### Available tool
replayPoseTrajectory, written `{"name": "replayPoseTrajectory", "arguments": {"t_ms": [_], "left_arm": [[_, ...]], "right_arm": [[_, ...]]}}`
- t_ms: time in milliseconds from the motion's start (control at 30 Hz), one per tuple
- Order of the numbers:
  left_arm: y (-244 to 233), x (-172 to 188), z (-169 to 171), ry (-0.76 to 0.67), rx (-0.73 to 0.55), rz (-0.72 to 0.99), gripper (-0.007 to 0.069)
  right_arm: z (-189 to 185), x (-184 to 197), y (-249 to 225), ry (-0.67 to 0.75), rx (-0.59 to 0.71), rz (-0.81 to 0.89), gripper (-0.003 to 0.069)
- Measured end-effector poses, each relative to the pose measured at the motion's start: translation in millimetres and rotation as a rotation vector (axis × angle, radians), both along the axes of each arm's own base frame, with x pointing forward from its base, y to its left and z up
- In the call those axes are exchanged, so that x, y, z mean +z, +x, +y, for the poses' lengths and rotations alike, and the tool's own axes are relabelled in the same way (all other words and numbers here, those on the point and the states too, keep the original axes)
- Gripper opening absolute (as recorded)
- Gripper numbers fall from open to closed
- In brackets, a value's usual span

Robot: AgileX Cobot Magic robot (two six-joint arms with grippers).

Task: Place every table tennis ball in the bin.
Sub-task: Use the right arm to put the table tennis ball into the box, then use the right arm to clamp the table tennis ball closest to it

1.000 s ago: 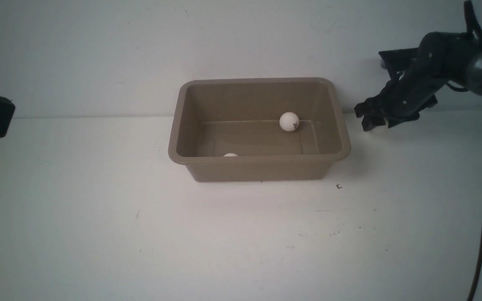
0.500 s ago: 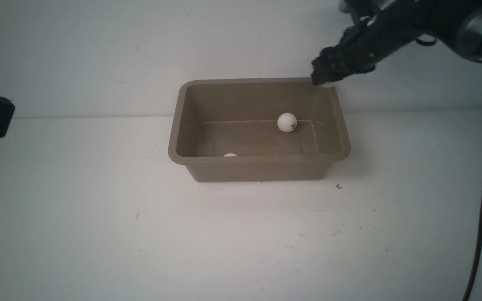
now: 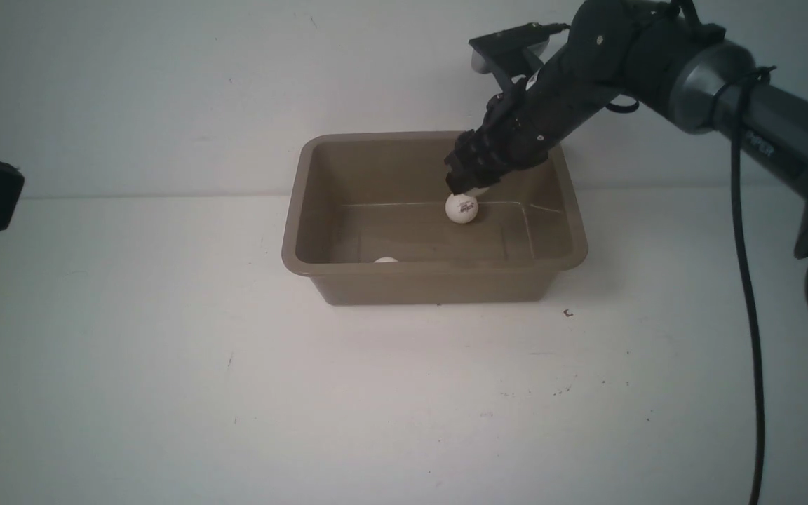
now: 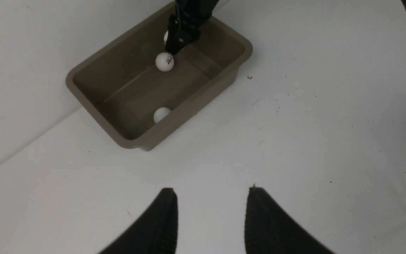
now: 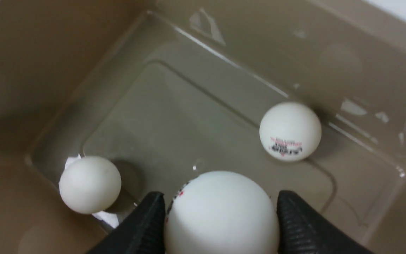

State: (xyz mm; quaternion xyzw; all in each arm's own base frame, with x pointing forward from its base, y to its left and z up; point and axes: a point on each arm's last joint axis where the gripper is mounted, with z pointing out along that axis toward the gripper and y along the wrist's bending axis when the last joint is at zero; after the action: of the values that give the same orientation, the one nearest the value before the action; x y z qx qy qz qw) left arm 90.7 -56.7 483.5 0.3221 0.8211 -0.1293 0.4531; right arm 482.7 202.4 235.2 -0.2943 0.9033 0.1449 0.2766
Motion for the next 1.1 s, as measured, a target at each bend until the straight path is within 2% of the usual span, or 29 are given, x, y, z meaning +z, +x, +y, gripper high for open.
{"name": "replayPoseTrajectory", "arguments": {"t_ms": [300, 567, 833, 933, 1100], "left_arm": [[0.0, 0.0, 0.0, 0.0, 0.0, 0.0, 0.0247], [0.1, -0.1, 0.2, 0.002, 0.002, -0.001, 0.0247], [1.7, -0.7, 3.2, 0.032, 0.026, -0.011, 0.0247], [2.0, -0.8, 3.7, 0.037, 0.03, -0.013, 0.0247], [2.0, -0.8, 3.7, 0.036, 0.03, -0.013, 0.0247]], "right_arm": [[1.4, -12.4, 0.3, -0.002, 0.005, 0.045, 0.0367], [5.0, -11.0, -1.0, 0.049, 0.001, 0.064, 0.0441], [7.6, -4.7, -1.3, 0.073, 0.04, 0.029, 0.0449], [6.2, 14.8, -4.2, 0.052, 0.104, -0.058, 0.0449], [-13.3, 76.4, -15.2, 0.018, 0.195, -0.261, 0.0442]]}}
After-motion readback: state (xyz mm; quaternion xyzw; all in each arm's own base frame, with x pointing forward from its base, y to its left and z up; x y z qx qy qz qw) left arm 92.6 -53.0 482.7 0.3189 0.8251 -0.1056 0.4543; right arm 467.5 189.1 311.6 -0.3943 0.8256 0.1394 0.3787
